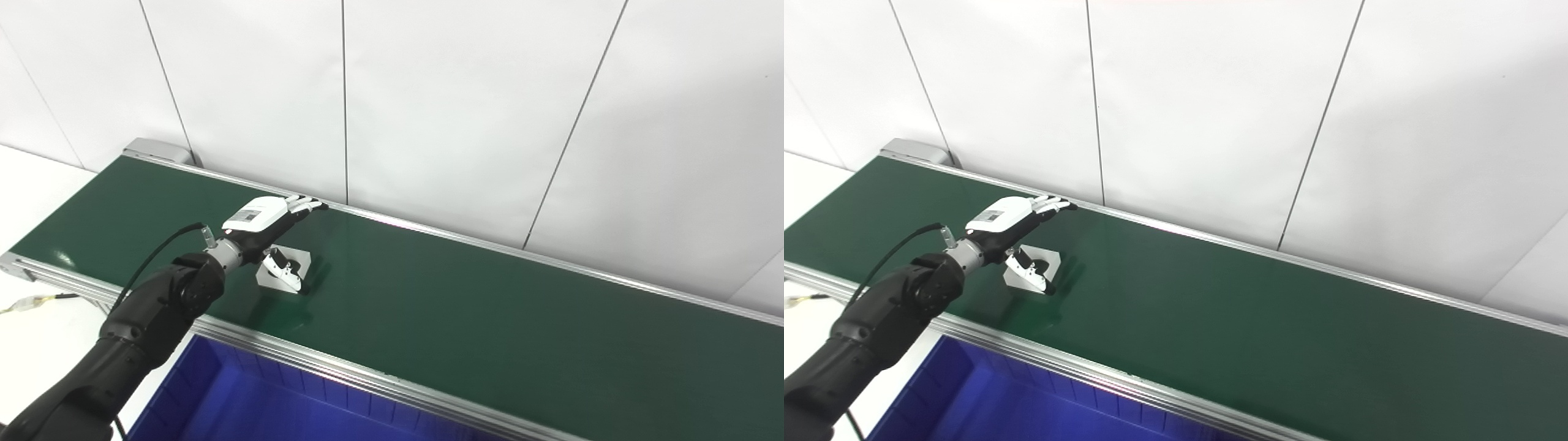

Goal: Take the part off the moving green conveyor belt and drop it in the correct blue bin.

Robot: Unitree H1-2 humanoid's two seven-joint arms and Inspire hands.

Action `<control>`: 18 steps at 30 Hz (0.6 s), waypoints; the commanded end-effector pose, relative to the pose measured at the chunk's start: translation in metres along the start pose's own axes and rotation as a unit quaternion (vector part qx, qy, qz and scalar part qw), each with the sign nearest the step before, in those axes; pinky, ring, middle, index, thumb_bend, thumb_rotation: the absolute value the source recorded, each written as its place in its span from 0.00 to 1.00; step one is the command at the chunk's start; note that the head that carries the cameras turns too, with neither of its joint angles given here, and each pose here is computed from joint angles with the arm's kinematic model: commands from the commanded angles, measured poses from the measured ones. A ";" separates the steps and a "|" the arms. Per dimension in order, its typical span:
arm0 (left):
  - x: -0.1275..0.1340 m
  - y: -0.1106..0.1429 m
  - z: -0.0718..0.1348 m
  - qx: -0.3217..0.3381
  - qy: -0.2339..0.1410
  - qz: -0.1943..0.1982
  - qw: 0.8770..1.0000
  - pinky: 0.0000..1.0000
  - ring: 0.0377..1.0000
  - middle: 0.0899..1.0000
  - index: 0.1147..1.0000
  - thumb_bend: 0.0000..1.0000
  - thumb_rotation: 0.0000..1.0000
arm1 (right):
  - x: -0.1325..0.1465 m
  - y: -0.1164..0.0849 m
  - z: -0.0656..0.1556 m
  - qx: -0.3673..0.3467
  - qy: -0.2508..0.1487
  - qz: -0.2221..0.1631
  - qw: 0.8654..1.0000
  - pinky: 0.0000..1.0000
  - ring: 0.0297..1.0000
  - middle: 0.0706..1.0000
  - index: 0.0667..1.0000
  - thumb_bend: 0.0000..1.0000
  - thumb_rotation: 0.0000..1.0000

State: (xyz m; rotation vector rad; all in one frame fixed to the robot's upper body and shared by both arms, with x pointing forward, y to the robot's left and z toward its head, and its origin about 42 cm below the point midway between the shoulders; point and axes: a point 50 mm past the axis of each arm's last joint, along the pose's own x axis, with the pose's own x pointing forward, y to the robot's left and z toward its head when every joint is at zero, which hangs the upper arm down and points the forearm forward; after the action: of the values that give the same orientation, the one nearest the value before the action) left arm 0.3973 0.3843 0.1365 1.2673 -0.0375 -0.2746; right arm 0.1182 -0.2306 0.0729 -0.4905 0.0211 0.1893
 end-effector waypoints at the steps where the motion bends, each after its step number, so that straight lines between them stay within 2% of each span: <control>1: 0.008 0.032 -0.007 0.032 0.007 0.019 0.999 1.00 0.99 0.96 0.93 1.00 0.21 | -0.001 -0.005 0.009 -0.003 -0.036 -0.013 0.999 0.57 0.71 0.78 0.86 0.96 0.15; 7: 0.008 0.025 -0.010 0.031 0.025 -0.014 0.999 1.00 0.99 0.96 0.93 0.97 0.15 | -0.002 -0.005 0.009 0.001 -0.033 -0.016 0.999 0.58 0.72 0.78 0.86 0.96 0.16; 11: 0.007 0.018 -0.010 0.016 0.033 -0.035 0.999 1.00 0.99 0.96 0.94 0.94 0.07 | -0.002 -0.005 0.010 -0.002 -0.033 -0.017 0.999 0.58 0.71 0.78 0.86 0.97 0.17; 13: 0.006 0.012 -0.008 0.007 0.043 -0.050 0.998 0.92 0.97 0.96 0.93 0.94 0.03 | -0.003 -0.005 0.010 0.000 -0.034 -0.020 0.999 0.59 0.72 0.78 0.86 0.97 0.16; 16: 0.008 0.002 -0.005 -0.015 0.047 -0.057 0.997 0.85 0.94 0.94 0.89 0.90 0.00 | -0.003 -0.006 0.010 -0.001 -0.034 -0.019 0.999 0.60 0.73 0.78 0.87 0.96 0.16; 18: 0.009 -0.003 -0.003 -0.018 0.039 -0.051 0.998 0.77 0.85 0.85 0.81 0.78 0.00 | -0.003 -0.006 0.010 0.003 -0.034 -0.019 0.999 0.60 0.73 0.78 0.87 0.95 0.16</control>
State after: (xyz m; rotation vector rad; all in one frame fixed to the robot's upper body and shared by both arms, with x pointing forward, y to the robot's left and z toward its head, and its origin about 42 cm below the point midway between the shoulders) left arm 0.3978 0.3814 0.1212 1.2357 0.1329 -0.3391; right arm 0.1170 -0.2321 0.0731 -0.4910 0.0239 0.1833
